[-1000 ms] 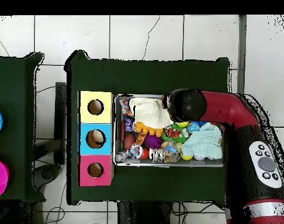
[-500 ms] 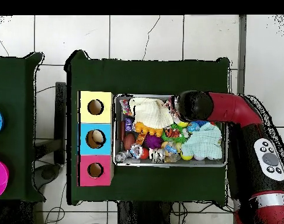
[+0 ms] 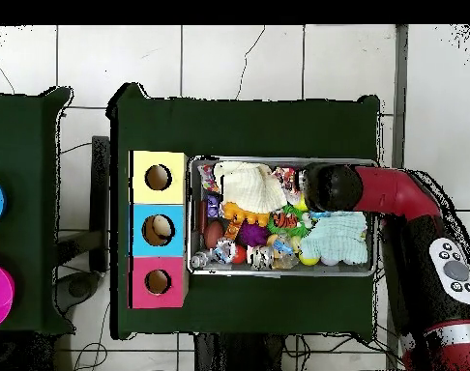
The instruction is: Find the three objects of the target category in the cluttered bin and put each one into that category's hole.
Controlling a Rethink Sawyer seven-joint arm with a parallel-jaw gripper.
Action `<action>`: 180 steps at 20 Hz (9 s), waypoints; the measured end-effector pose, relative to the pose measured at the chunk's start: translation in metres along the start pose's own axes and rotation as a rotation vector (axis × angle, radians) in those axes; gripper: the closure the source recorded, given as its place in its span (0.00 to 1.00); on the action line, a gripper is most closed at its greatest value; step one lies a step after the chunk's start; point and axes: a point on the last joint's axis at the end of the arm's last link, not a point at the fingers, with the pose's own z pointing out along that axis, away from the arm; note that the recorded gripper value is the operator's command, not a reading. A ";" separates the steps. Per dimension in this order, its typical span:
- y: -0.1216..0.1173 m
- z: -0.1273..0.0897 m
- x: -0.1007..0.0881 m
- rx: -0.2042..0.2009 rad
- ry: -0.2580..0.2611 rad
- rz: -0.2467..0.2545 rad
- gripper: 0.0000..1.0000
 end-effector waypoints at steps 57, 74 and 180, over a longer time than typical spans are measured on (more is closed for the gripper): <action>0.090 -0.024 -0.028 -0.005 -0.056 -0.178 1.00; 0.092 -0.023 -0.021 -0.007 -0.045 -0.182 1.00; 0.291 -0.149 -0.061 -0.101 0.102 -0.214 1.00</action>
